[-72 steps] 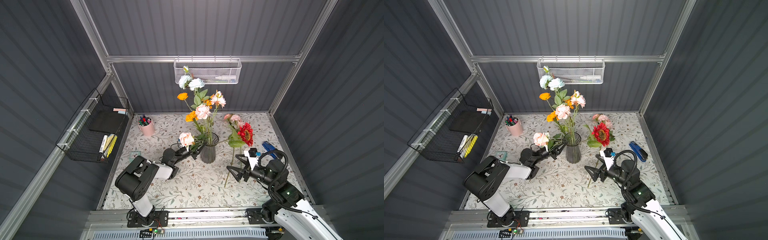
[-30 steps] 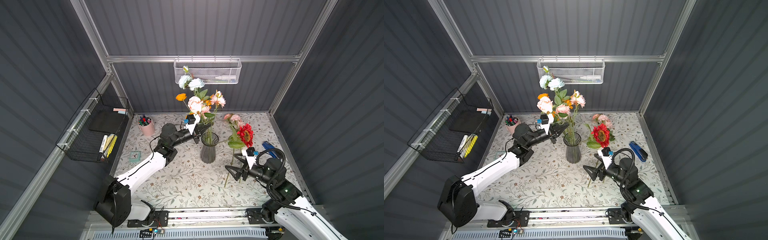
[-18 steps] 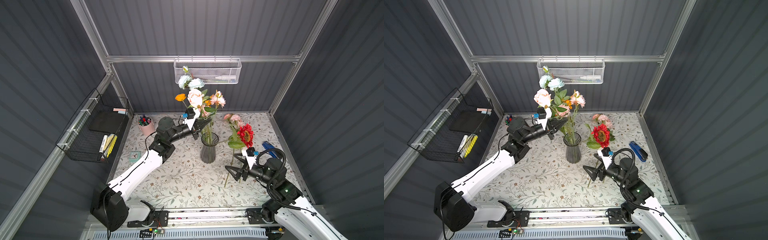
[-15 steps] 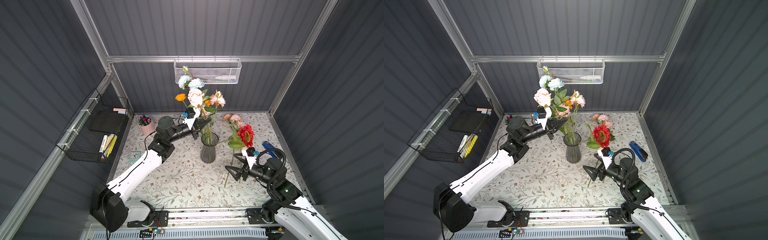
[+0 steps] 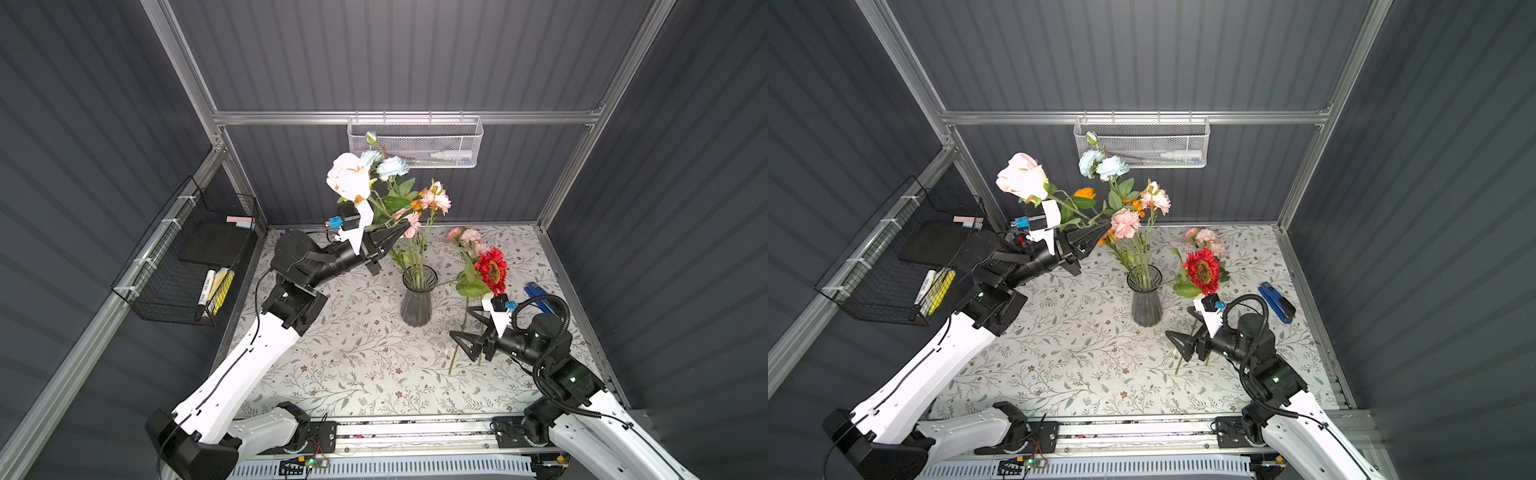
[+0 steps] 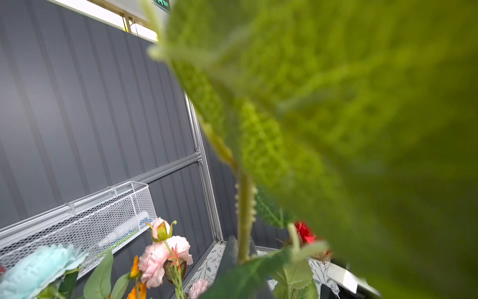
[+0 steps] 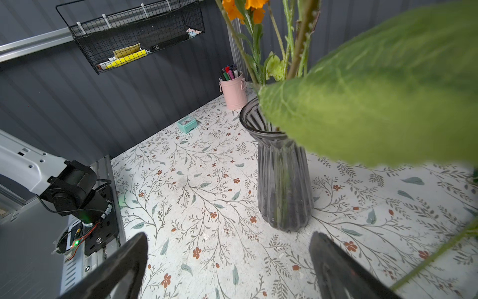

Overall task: Pick out pink flowers from the vase
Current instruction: Pick up the flower from the vase, then place the flower at the center of the board.

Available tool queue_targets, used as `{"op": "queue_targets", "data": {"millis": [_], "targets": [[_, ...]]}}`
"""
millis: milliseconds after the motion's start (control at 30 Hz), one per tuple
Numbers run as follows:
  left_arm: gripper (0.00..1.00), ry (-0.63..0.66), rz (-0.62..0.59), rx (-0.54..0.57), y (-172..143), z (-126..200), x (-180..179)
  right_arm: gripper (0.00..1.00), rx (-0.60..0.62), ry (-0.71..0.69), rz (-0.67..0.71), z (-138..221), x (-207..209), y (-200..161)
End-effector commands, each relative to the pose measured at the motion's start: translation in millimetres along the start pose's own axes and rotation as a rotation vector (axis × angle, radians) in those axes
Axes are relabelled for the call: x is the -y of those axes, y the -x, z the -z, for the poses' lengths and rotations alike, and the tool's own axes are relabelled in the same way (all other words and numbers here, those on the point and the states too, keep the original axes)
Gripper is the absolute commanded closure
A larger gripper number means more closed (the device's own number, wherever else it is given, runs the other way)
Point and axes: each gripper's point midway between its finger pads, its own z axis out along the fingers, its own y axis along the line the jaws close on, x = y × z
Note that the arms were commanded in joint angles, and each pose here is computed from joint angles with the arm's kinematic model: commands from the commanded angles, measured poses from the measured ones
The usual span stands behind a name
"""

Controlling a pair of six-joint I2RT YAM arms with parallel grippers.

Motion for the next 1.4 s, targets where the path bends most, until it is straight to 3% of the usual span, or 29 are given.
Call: {"op": "queue_targets", "data": {"millis": [0,167,333,500,633,733,1033,1367], "targets": [[0.93,0.031,0.021,0.048,39,15,8,0.01,0.016,0.024,0.030,5,-8,13],[0.93,0.120,0.069,0.045,68,40,10,0.01,0.015,0.025,0.020,5,-9,15],[0.93,0.218,0.127,-0.025,83,61,8,0.01,-0.024,0.042,-0.005,5,-14,18],[0.93,0.281,0.214,-0.198,41,70,3,0.01,-0.038,0.054,-0.016,7,-20,19],[0.93,0.252,0.259,-0.361,-35,74,10,0.05,-0.047,0.062,-0.021,4,-24,16],[0.93,0.220,0.285,-0.384,-67,73,15,0.08,-0.040,0.089,-0.015,0,-34,22],[0.93,0.072,0.337,-0.414,-113,61,33,0.15,-0.029,0.192,0.074,-16,-78,32],[0.93,-0.054,0.352,-0.331,-117,65,57,0.32,0.009,0.209,0.120,-61,-93,72]]}}
